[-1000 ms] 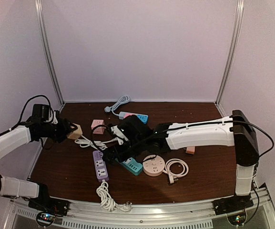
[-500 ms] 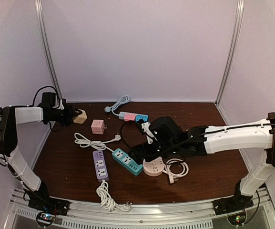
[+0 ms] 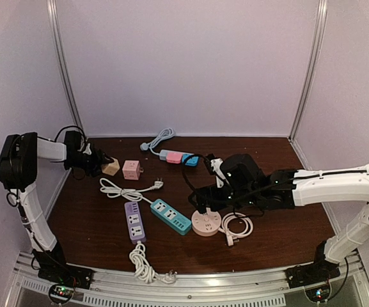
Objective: Pull the plug off the socket
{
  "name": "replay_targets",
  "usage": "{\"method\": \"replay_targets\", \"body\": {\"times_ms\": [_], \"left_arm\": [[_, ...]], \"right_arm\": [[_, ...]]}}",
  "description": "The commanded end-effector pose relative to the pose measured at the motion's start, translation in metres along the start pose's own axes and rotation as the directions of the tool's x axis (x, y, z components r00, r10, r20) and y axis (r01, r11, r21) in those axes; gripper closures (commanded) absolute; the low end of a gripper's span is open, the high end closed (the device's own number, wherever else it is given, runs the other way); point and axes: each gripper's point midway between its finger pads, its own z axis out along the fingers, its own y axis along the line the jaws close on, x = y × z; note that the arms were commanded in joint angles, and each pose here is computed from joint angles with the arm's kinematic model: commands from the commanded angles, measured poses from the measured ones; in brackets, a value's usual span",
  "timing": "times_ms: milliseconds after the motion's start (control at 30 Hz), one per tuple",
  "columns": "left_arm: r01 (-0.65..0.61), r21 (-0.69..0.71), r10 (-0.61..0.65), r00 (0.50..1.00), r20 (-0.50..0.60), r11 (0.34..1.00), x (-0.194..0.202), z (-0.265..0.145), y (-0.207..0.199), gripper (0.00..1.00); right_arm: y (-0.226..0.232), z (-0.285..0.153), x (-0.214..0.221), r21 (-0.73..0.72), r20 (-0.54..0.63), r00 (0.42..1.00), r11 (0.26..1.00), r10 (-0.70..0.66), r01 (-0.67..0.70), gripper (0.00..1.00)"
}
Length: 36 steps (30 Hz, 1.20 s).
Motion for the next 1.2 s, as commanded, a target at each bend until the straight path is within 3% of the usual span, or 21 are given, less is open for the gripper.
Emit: {"method": "replay_targets", "body": {"times_ms": [0, 267, 700, 1000, 1167], "left_arm": [[-0.028, 0.027, 0.028, 1.0, -0.007, 0.999, -0.005, 0.003, -0.003, 0.74], [-0.021, -0.062, 0.018, 0.999, -0.046, 0.998, 0.002, 0.007, 0.016, 0.66], [-0.008, -0.133, -0.001, 0.998, -0.064, 0.991, 0.008, 0.008, 0.032, 0.32], [-0.027, -0.173, 0.02, 0.999, -0.043, 0.985, 0.005, -0.003, 0.031, 0.18], [-0.046, -0.238, 0.041, 0.999, -0.022, 0.97, 0.001, -0.014, 0.035, 0.15]], "right_arm": [[-0.003, 0.001, -0.004, 0.009, 0.026, 1.0, 1.0, 0.018, -0.018, 0.0], [-0.004, 0.005, -0.002, 0.013, 0.019, 1.0, 1.0, 0.016, -0.016, 0.0], [-0.01, 0.003, 0.0, 0.04, 0.014, 1.0, 0.999, 0.011, -0.011, 0.0], [-0.012, 0.003, 0.001, 0.045, 0.012, 1.0, 0.999, 0.008, -0.008, 0.0], [-0.013, 0.002, 0.0, 0.049, 0.016, 1.0, 0.999, 0.01, -0.011, 0.0]]}}
